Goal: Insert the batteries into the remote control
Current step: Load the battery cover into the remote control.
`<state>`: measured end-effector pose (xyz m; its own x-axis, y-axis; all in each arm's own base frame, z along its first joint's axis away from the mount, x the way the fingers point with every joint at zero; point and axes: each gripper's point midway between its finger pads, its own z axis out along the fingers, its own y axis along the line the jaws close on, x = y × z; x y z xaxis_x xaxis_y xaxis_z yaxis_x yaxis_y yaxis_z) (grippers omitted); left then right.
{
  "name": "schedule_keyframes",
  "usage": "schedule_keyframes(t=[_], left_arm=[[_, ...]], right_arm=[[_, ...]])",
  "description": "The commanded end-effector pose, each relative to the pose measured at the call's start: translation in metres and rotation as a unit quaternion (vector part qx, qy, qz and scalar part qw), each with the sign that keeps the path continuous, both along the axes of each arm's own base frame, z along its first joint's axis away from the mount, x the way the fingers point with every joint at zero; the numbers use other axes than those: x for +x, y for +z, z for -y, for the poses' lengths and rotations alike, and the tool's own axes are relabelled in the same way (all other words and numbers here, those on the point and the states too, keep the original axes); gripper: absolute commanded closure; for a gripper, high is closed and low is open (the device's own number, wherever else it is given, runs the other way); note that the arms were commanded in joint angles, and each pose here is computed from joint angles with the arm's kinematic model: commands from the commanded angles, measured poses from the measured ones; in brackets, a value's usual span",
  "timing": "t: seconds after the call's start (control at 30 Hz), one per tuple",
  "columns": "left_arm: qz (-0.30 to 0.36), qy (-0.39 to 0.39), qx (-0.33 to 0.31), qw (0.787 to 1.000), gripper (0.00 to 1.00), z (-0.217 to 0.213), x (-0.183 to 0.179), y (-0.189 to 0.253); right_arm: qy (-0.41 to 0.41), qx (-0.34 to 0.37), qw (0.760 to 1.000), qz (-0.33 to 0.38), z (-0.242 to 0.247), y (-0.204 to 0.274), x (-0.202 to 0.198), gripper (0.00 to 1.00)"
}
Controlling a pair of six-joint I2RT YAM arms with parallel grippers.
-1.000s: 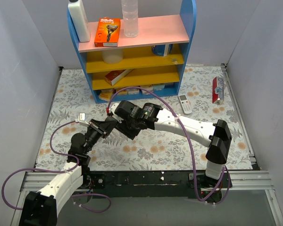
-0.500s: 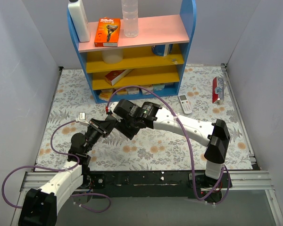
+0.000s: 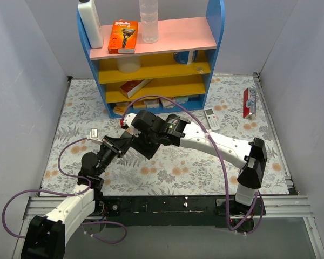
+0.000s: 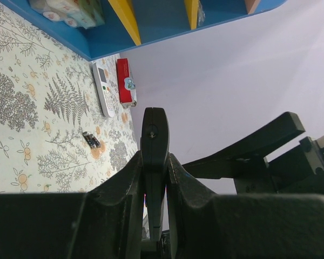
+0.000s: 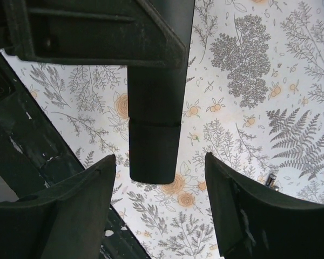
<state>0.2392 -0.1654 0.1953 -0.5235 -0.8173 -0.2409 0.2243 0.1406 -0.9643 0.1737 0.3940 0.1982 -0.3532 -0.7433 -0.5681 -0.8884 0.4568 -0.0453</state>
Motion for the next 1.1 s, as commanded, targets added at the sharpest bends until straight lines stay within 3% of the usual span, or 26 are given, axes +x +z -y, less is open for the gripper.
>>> schedule_keyframes(t=[0.0, 0.17, 0.3, 0.53, 0.7, 1.07], left_arm=[[-0.112, -0.010, -0.063, 0.992, 1.00, -0.003, -0.019, -0.050], [-0.109, -0.021, -0.061, 0.992, 1.00, 0.001, -0.019, -0.044], [-0.116, -0.036, -0.058, 0.991, 1.00, 0.005, -0.020, -0.040], [-0.120, -0.062, -0.054, 0.989, 1.00, 0.013, -0.022, -0.031], [-0.118, -0.074, -0.051, 0.989, 1.00, 0.016, -0.022, -0.023], [-0.109, -0.090, -0.053, 0.989, 1.00, 0.020, -0.023, -0.008]], right_arm=[[0.066, 0.075, 0.993, 0.054, 0.000, 0.054, -0.004, 0.26], [0.189, 0.118, 0.970, 0.093, 0.016, 0.064, -0.030, 0.27], [0.317, 0.138, 0.925, 0.158, 0.030, 0.062, -0.050, 0.30], [0.398, 0.139, 0.883, 0.209, 0.039, 0.052, -0.059, 0.34], [0.430, 0.133, 0.870, 0.200, 0.034, 0.040, -0.065, 0.36], [0.437, 0.085, 0.877, 0.179, 0.027, 0.006, -0.056, 0.37]])
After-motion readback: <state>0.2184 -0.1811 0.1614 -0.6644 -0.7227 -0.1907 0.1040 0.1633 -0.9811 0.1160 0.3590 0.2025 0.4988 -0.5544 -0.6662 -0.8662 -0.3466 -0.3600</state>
